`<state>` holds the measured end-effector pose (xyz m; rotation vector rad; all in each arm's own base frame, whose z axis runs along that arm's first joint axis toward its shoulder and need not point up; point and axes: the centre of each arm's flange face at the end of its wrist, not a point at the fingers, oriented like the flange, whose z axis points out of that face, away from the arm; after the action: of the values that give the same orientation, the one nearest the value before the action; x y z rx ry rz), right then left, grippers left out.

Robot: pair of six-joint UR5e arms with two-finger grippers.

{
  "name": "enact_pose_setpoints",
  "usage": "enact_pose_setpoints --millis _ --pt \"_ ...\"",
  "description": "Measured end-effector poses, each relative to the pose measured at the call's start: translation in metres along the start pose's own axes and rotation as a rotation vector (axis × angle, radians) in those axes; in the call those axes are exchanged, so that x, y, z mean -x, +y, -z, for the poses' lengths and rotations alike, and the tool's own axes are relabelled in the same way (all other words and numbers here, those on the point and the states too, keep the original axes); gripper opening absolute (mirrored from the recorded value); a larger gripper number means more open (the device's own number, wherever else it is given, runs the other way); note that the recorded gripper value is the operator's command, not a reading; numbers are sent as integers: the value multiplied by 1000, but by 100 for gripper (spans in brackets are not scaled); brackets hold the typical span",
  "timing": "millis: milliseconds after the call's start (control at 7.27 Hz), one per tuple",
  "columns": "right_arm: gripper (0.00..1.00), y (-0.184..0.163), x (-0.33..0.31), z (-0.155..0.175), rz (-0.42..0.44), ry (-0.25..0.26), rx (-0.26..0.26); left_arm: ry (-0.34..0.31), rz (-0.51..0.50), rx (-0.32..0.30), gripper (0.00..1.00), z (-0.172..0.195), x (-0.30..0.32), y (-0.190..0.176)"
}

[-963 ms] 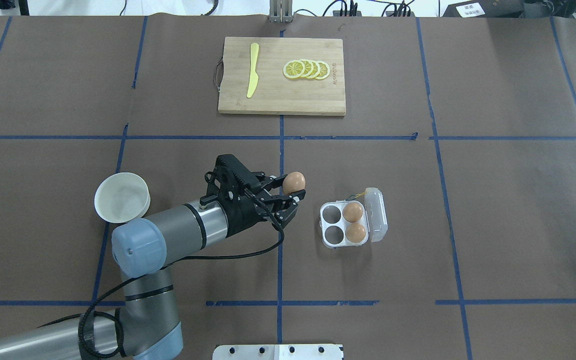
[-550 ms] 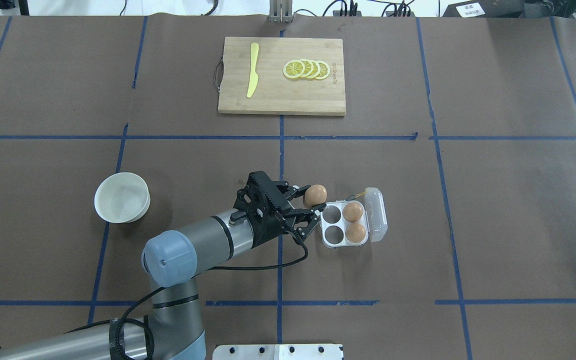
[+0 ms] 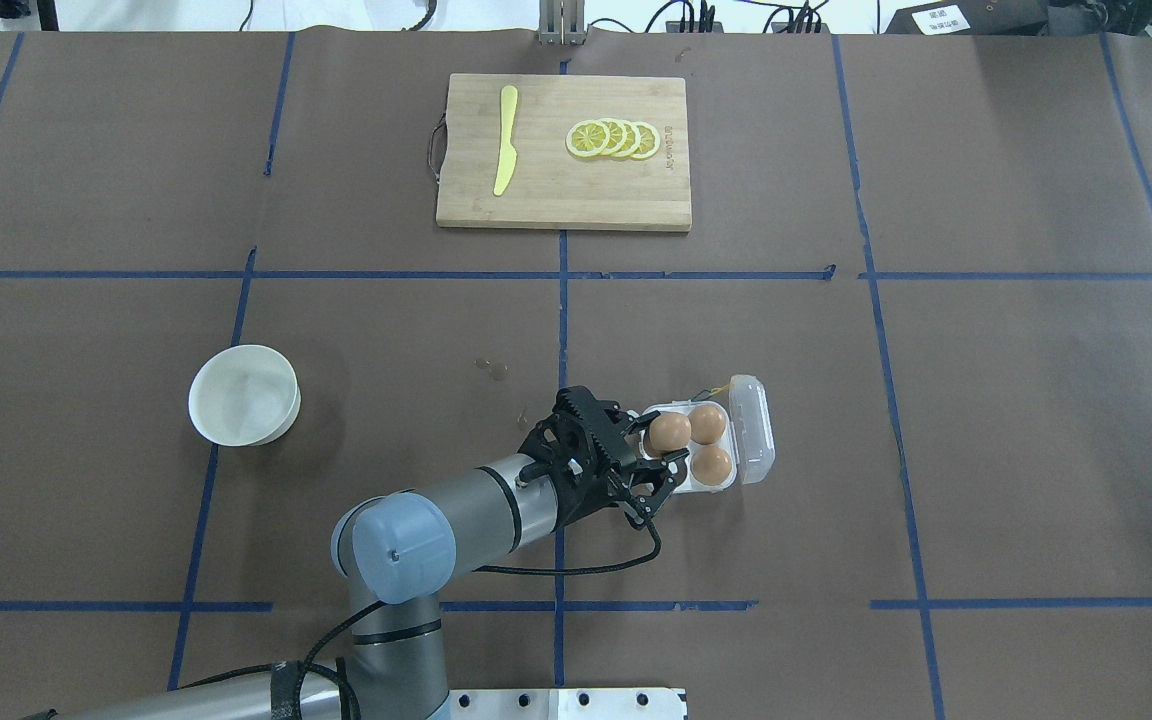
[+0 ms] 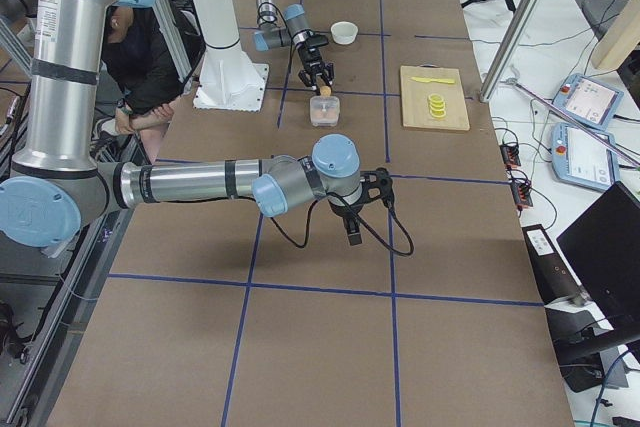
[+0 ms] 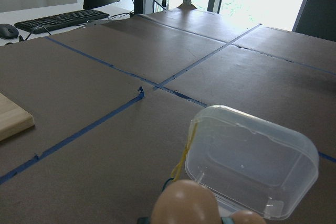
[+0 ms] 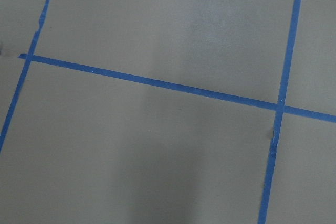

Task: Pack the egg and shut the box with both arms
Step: 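Lower the egg into the empty carton cup and open the left gripper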

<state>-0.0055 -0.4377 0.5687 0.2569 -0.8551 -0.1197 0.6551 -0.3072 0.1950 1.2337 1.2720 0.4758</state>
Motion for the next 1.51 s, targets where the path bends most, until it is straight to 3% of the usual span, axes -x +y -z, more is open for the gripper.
enact_pose_setpoints --millis 413,1513 --pt "100 3 -1 -1 -4 0 4 23 2 13 25 -3 -14 6" --pt "100 6 -3 -2 -8 1 8 15 -2 16 28 -8 -16 4"
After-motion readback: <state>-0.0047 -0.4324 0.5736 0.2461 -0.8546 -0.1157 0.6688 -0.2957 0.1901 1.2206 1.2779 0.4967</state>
